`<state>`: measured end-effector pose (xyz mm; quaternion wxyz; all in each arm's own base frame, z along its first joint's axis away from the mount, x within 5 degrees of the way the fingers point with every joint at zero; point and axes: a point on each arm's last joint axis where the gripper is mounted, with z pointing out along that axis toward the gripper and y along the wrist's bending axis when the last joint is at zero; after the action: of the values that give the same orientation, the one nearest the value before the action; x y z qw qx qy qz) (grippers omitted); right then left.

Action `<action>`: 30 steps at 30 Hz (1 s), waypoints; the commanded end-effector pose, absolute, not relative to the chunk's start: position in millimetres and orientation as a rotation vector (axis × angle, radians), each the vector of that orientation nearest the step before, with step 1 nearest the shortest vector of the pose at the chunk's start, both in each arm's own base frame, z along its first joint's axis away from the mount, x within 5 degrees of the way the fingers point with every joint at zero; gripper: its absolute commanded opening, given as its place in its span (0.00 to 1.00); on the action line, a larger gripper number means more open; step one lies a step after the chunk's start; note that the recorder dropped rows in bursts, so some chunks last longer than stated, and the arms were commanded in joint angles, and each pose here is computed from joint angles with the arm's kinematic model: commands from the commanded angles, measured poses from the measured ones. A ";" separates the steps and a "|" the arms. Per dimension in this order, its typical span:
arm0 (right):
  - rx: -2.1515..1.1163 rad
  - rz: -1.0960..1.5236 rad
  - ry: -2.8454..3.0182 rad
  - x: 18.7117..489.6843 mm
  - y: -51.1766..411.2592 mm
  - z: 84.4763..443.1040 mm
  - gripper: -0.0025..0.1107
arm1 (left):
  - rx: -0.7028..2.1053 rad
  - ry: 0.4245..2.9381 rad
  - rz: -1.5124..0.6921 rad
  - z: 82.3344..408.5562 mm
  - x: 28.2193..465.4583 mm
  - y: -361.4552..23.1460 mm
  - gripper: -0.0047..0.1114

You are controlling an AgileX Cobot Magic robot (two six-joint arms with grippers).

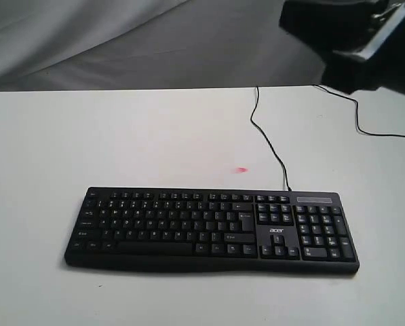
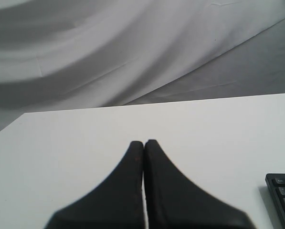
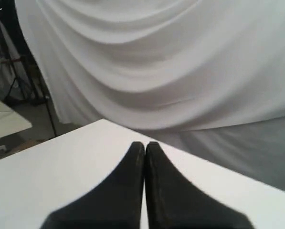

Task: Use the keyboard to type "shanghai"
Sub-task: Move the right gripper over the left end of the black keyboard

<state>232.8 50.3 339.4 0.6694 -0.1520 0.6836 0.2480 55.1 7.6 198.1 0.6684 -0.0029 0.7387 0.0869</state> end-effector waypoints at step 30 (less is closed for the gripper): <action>-0.251 -0.227 2.110 363.9 41.1 258.9 0.02 | -0.006 1.670 0.190 196.5 55.6 7.4 0.05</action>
<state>356.2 20.5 266.8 0.4937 -0.0648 0.8622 -0.0929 55.1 7.6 198.1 0.6684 -0.0029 0.7387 0.0869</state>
